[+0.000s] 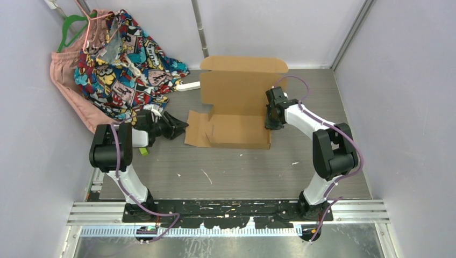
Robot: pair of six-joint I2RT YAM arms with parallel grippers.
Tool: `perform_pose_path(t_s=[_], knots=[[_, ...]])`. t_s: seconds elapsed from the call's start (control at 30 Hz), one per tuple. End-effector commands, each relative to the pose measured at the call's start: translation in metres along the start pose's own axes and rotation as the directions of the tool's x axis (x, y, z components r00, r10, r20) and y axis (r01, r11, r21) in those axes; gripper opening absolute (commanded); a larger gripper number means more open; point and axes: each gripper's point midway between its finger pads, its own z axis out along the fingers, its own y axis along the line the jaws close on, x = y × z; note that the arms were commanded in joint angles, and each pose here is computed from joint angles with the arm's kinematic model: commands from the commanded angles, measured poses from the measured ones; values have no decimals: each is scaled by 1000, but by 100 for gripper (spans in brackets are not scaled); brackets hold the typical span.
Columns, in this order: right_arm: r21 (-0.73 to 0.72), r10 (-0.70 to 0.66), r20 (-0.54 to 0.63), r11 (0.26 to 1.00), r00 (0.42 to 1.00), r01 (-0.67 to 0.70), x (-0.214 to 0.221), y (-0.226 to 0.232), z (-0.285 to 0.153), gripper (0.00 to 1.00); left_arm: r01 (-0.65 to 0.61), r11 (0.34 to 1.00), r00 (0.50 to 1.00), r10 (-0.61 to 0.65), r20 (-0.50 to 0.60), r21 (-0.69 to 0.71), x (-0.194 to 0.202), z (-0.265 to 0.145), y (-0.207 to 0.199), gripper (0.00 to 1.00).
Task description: Fold the paper box
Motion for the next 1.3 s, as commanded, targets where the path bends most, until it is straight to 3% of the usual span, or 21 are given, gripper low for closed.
perform_pose_path(t_s=[0.0, 0.07, 0.27, 0.57, 0.77, 0.97, 1.1, 1.27], knots=[[-24, -4, 40, 1000, 999, 5, -16, 10, -4, 24, -84, 991, 994, 75, 84, 108, -18, -10, -32, 54], [-25, -4, 42, 1000, 999, 5, -16, 10, -4, 24, -99, 988, 991, 88, 96, 117, -19, -13, -37, 58], [-28, -6, 40, 1000, 999, 7, -14, 10, -4, 24, -104, 991, 988, 92, 128, 87, -22, -21, -36, 57], [-36, -10, 42, 999, 999, 11, -14, 11, -6, 24, -76, 997, 984, 75, 160, 2, -27, -30, -17, 25], [-42, -8, 40, 999, 999, 10, -14, 11, -6, 24, -73, 992, 985, 88, 148, -106, -26, -31, 3, 18], [-48, -7, 38, 999, 999, 8, -13, 13, -5, 24, -56, 995, 991, 66, 115, -85, -22, -15, 12, 11], [-44, -10, 39, 999, 999, 11, -13, 12, -6, 24, -62, 996, 993, 68, 92, -66, -19, -3, 13, 18], [-32, -14, 37, 999, 999, 15, -13, 10, -6, 23, -68, 998, 996, 69, 58, -5, -12, 13, 1, 17]])
